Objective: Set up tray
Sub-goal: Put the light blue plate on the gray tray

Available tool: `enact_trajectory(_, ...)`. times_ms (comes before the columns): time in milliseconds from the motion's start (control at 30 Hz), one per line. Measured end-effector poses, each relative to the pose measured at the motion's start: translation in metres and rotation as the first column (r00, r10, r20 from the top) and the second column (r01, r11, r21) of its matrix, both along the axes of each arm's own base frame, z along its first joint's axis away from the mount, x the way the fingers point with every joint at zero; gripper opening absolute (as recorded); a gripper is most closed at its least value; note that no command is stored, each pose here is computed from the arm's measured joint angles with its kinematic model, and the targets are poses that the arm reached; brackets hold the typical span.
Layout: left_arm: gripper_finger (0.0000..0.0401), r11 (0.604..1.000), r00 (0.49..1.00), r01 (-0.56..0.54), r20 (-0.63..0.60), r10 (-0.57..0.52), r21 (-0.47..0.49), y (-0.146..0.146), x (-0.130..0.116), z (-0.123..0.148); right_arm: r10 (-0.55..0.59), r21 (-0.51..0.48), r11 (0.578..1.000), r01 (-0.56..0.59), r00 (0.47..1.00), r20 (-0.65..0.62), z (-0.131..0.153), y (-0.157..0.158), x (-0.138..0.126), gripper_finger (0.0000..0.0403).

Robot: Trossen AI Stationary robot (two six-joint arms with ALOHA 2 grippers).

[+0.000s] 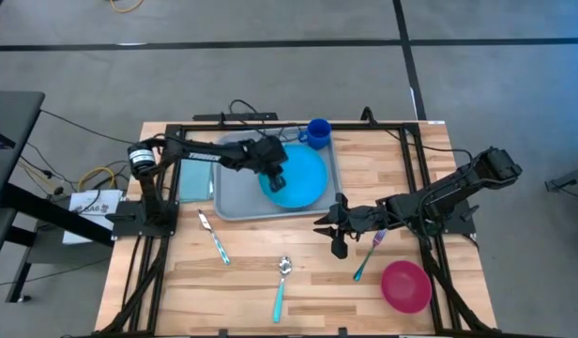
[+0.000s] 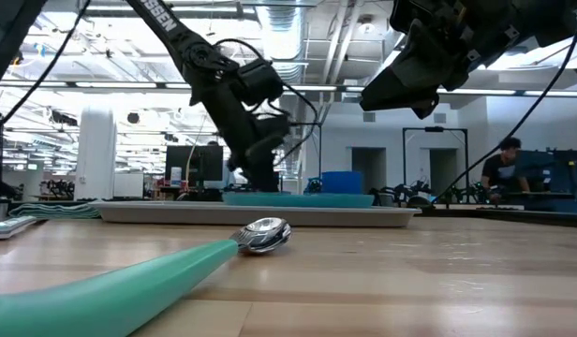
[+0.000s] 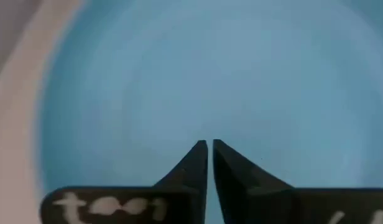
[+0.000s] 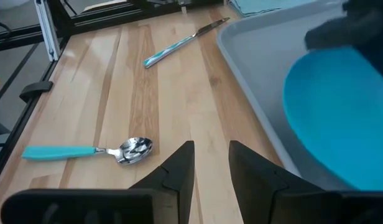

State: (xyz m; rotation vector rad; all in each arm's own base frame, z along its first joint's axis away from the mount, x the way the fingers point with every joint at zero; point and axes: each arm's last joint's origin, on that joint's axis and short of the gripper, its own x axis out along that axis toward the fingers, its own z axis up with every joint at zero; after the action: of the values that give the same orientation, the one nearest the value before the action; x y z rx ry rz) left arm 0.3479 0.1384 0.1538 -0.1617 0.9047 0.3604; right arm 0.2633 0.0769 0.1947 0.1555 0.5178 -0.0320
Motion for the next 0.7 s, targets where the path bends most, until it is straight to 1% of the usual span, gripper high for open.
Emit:
enact_trajectory(133,0.0005,0.998,0.997,0.065,-0.037,-0.064,0.013,-0.013,0.01,-0.02,0.0,-0.002,1.0,0.0,1.0,-0.006,-0.001,0.0,0.0,0.0093)
enact_trajectory(167,0.0003,0.997,0.997,0.074,-0.03,-0.074,0.022,-0.015,0.014,-0.023,0.0,-0.002,1.0,0.0,1.0,-0.007,-0.001,0.0,0.0,0.0093)
enact_trajectory(267,0.0001,0.996,0.997,0.072,-0.022,-0.071,0.05,-0.018,0.02,-0.031,0.0,-0.003,1.0,0.0,1.0,-0.007,-0.001,0.0,0.0,0.0093)
enact_trajectory(333,0.0001,0.996,0.998,0.066,-0.02,-0.065,0.058,-0.018,0.02,-0.031,0.0,-0.003,1.0,0.0,1.0,-0.008,-0.001,0.0,0.0,0.0093)
enact_trajectory(433,0.0,0.998,0.999,0.047,-0.012,-0.046,0.045,-0.017,0.02,-0.032,0.0,-0.004,1.0,0.0,1.0,-0.011,-0.001,0.0,0.0,0.0093)
enact_trajectory(700,0.0,0.998,0.999,0.043,0.001,-0.043,0.048,-0.017,0.02,-0.03,0.0,-0.004,1.0,0.0,1.0,-0.013,-0.001,0.0,-0.001,0.0093)
